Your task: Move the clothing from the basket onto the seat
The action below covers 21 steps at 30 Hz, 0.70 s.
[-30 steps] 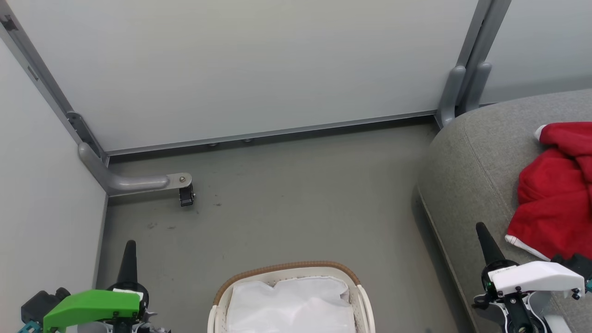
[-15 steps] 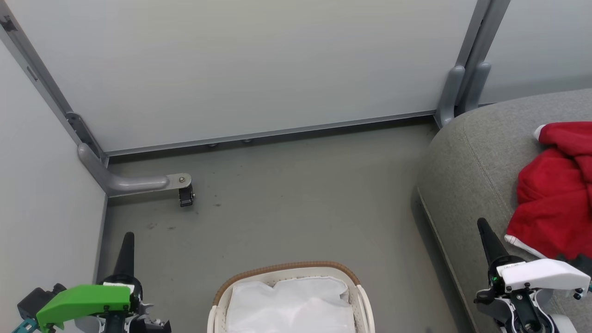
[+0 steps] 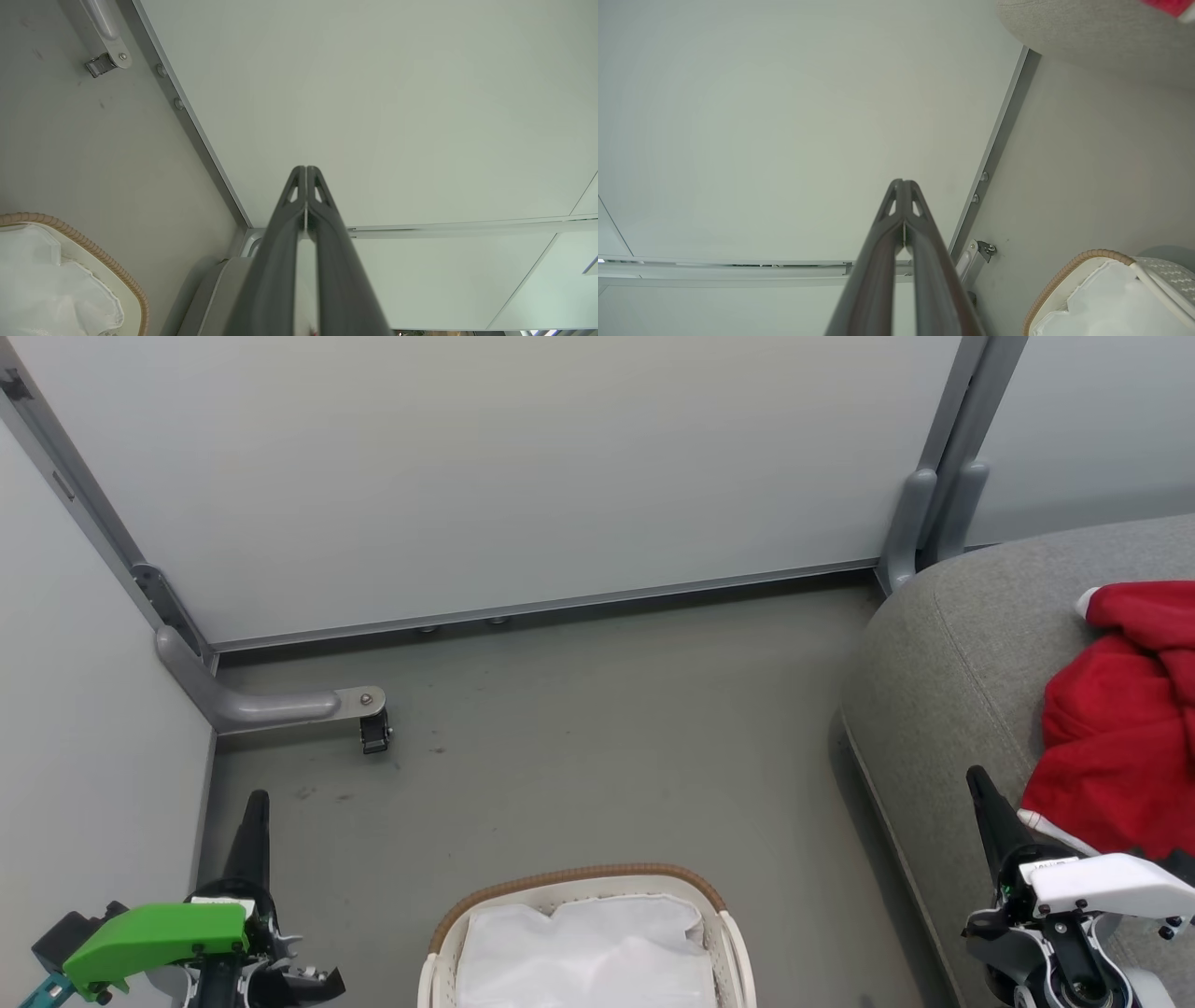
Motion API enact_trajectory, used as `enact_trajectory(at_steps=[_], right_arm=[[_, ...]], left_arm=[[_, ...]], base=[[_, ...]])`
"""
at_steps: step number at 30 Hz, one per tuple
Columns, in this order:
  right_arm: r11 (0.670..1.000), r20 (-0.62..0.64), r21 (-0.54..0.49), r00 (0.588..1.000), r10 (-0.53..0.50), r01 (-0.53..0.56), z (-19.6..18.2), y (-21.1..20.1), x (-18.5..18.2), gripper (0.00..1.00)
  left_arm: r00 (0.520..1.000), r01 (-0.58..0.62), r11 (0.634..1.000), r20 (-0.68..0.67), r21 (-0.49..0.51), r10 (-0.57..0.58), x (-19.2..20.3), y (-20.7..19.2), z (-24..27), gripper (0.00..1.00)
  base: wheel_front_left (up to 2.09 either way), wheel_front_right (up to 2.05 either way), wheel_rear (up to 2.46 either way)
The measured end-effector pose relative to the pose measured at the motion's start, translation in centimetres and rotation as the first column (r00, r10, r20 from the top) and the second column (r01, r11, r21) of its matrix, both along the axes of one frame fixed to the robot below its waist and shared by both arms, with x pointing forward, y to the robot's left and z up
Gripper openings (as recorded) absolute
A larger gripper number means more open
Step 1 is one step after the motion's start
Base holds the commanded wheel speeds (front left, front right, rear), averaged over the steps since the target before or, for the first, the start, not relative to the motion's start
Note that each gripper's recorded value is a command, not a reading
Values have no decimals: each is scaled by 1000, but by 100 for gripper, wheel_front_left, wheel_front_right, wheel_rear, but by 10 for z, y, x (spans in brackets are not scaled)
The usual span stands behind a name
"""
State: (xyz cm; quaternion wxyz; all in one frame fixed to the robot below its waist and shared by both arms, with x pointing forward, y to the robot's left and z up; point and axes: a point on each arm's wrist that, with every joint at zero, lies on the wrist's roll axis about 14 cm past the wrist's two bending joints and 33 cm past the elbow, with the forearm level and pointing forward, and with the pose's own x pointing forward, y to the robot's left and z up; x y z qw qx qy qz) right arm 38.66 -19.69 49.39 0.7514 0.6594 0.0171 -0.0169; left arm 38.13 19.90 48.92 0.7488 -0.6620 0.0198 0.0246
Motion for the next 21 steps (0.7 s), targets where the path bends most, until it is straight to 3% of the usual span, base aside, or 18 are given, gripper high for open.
enact_trajectory(at_steps=[21], right_arm=[[991,39,134,999,-3,-2,10,-3,1,0]], left_arm=[[999,10,992,48,-129,-3,6,0,14,0]], base=[[0,0,0]])
